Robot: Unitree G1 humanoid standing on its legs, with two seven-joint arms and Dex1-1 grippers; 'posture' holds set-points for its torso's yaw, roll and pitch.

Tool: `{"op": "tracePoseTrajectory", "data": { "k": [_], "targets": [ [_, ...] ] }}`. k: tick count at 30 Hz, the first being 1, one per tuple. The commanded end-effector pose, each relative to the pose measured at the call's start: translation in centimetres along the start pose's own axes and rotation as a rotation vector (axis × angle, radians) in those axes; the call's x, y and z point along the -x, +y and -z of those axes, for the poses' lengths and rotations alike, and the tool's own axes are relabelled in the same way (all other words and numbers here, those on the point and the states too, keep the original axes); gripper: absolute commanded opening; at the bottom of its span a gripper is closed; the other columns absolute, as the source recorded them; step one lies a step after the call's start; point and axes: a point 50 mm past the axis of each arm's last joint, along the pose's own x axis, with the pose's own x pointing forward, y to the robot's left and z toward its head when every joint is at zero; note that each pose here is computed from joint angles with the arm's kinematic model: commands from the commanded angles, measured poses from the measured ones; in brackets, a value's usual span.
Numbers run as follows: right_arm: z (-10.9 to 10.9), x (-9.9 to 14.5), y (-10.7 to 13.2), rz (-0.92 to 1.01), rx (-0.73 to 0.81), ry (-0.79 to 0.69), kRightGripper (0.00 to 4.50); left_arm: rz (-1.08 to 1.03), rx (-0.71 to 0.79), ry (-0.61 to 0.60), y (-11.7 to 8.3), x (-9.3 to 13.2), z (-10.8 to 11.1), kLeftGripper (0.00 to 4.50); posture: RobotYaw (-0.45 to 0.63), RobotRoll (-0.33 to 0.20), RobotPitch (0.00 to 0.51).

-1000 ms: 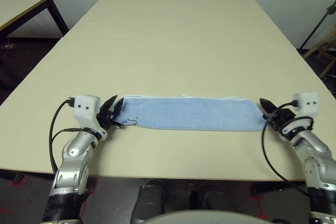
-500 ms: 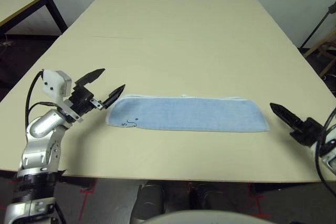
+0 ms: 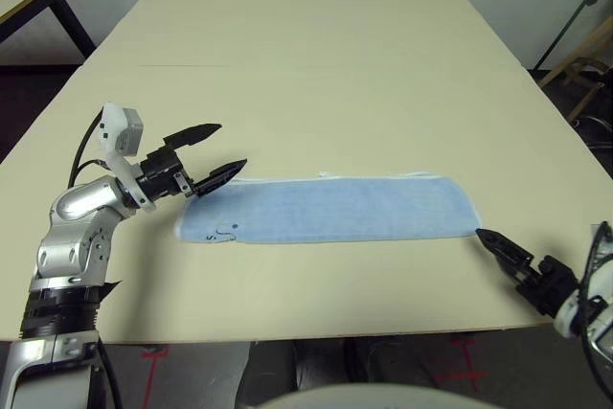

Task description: Fold the towel and set it aside.

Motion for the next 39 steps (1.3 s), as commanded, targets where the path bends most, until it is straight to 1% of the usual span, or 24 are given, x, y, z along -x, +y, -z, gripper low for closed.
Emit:
{"op": "tracePoseTrajectory", "data": {
  "k": [1,5,6,7,8,11,12,13,14,17,18,21,26,32,35,37,39],
  "targets": [
    [0.4,-1.7,-0.4,0.035,-0.047,0.001,4.47,0.018,0.007,0.019,-0.5,0.7,0.1,4.5,0.07,0.0,0.119],
    [0.3,-3.0,-0.5,0.046,-0.097,-0.02,4.47,0.045,0.011,0.02,-1.2,1.4,0.0,4.5,0.1,0.0,0.113],
    [0.4,-3.3,-0.8,0.051,-0.108,-0.02,4.08,0.065,0.009,0.024,-1.4,1.6,0.0,4.5,0.1,0.0,0.112],
    [0.5,-3.5,-1.2,0.059,-0.114,-0.017,3.85,0.098,0.012,0.032,-1.8,1.8,0.1,4.5,0.1,0.0,0.112],
    [0.6,-3.6,-1.6,0.067,-0.118,-0.014,3.5,0.139,0.03,0.032,-2.3,2.0,0.1,4.5,0.1,0.0,0.112],
    [0.7,-3.9,-2.4,0.072,-0.124,-0.013,2.38,0.224,0.071,0.058,-3.0,2.7,0.2,4.5,0.12,0.0,0.109],
    [0.6,-3.9,-2.5,0.071,-0.126,-0.017,1.89,0.243,0.069,0.073,-3.1,3.0,0.3,4.5,0.12,0.0,0.108],
    [0.6,-4.0,-2.6,0.07,-0.124,-0.02,1.58,0.257,0.058,0.082,-3.1,3.1,0.3,4.5,0.12,0.0,0.108],
    [0.5,-4.0,-2.8,0.07,-0.124,-0.023,1.11,0.267,0.055,0.09,-3.1,3.2,0.4,4.5,0.12,0.0,0.107],
    [0.3,-4.1,-3.2,0.062,-0.133,-0.046,0.1,0.271,0.018,0.128,-2.7,3.4,0.9,4.5,0.11,0.0,0.105],
    [0.2,-4.0,-3.3,0.063,-0.133,-0.06,0.03,0.267,0.006,0.128,-2.5,3.4,0.9,4.5,0.11,0.0,0.105],
    [-0.3,-3.8,-3.7,0.071,-0.128,-0.106,0.03,0.268,-0.009,0.135,-2.2,3.4,1.1,4.5,0.1,0.0,0.106],
    [-1.7,-3.1,-4.2,0.084,-0.102,-0.199,0.03,0.264,-0.007,0.145,-1.6,3.4,1.2,4.5,0.08,0.0,0.106],
    [-4.5,-1.1,-2.6,0.027,-0.046,-0.332,0.03,0.266,-0.011,0.152,-1.2,3.1,1.3,4.5,0.07,0.0,0.107],
    [-6.0,0.5,-2.0,0.004,0.007,-0.353,0.03,0.273,-0.006,0.153,-1.2,2.8,1.4,4.5,0.07,0.0,0.106],
    [-6.7,1.1,-1.6,-0.007,0.04,-0.352,0.03,0.276,-0.002,0.151,-1.3,2.7,1.5,4.5,0.06,0.0,0.106],
    [-7.4,1.0,0.0,-0.067,0.111,-0.328,0.03,0.284,0.004,0.148,-1.4,2.4,1.5,4.5,0.06,0.0,0.105]
  ]
}}
